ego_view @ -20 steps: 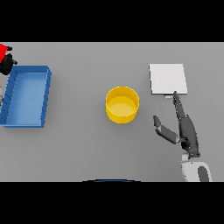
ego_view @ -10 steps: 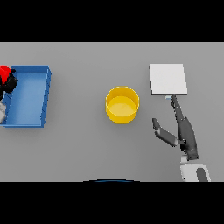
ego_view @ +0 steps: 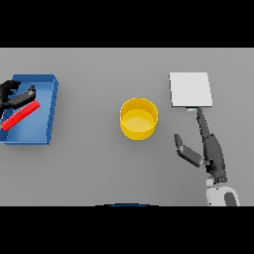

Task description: Pick up the red beaker and tilt it to pour out 1 green nut into yellow bowl. Pick up the yellow bowl and place it on the metallic measuring scale.

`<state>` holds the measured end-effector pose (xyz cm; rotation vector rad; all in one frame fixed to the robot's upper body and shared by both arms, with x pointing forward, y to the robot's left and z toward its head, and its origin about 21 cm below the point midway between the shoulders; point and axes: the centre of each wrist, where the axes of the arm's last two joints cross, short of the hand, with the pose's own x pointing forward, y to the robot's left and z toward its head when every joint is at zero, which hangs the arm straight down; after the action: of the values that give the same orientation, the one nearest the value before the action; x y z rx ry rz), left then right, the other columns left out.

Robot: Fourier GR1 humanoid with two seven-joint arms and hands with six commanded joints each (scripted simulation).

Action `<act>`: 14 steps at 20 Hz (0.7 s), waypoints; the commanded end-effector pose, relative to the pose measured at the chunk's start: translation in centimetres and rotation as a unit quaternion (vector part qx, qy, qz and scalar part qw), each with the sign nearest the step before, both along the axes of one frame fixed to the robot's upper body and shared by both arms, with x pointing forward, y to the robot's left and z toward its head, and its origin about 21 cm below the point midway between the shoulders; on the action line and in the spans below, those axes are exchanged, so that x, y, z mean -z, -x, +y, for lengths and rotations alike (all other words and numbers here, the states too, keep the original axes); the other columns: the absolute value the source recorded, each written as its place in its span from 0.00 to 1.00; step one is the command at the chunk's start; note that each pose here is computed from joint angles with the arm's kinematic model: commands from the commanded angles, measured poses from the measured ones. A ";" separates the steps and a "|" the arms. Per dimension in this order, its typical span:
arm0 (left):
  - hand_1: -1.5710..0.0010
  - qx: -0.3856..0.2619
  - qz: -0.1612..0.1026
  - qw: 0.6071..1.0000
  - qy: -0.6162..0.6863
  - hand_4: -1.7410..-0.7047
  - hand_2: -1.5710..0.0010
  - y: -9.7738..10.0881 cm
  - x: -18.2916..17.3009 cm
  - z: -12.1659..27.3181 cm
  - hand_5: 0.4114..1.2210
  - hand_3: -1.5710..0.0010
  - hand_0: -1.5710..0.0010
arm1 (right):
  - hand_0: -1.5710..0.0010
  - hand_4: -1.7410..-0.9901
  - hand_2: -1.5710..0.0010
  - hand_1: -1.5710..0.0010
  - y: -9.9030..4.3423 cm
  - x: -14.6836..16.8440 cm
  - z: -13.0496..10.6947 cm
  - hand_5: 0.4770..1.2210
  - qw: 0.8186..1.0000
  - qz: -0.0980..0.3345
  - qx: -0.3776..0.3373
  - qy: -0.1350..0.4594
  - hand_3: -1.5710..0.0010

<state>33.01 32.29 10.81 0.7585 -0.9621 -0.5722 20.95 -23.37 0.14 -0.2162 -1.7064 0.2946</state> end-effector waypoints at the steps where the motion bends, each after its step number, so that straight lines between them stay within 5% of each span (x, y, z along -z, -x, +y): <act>1: 0.84 -0.002 0.002 1.000 0.005 0.88 0.84 0.0 0.2 0.1 0.34 0.85 0.81 | 1.00 0.74 1.00 1.00 0.0 -0.2 0.1 0.25 1.000 -0.003 -0.004 0.000 1.00; 9: 0.97 0.002 -0.051 0.998 0.026 0.92 0.97 -0.6 -0.4 -0.1 0.32 0.97 0.97 | 1.00 0.72 1.00 1.00 0.1 -0.1 0.8 0.25 0.999 0.017 -0.004 0.044 1.00; 11: 0.98 0.003 -0.057 0.998 0.030 0.93 0.98 -1.0 -0.5 -0.4 0.33 0.98 0.98 | 1.00 0.77 1.00 1.00 -1.0 -0.9 0.9 0.29 0.997 -0.002 -0.047 0.055 1.00; 14: 0.99 -0.002 -0.047 0.998 0.031 0.93 0.99 -1.0 -0.1 -0.2 0.36 0.99 0.99 | 1.00 0.69 1.00 1.00 -2.5 -2.1 1.0 0.31 0.988 -0.016 -0.103 0.112 1.00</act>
<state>34.02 32.07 10.95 0.7371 -1.0593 -0.5045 23.42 -22.37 2.23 -0.2101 -1.7308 0.6422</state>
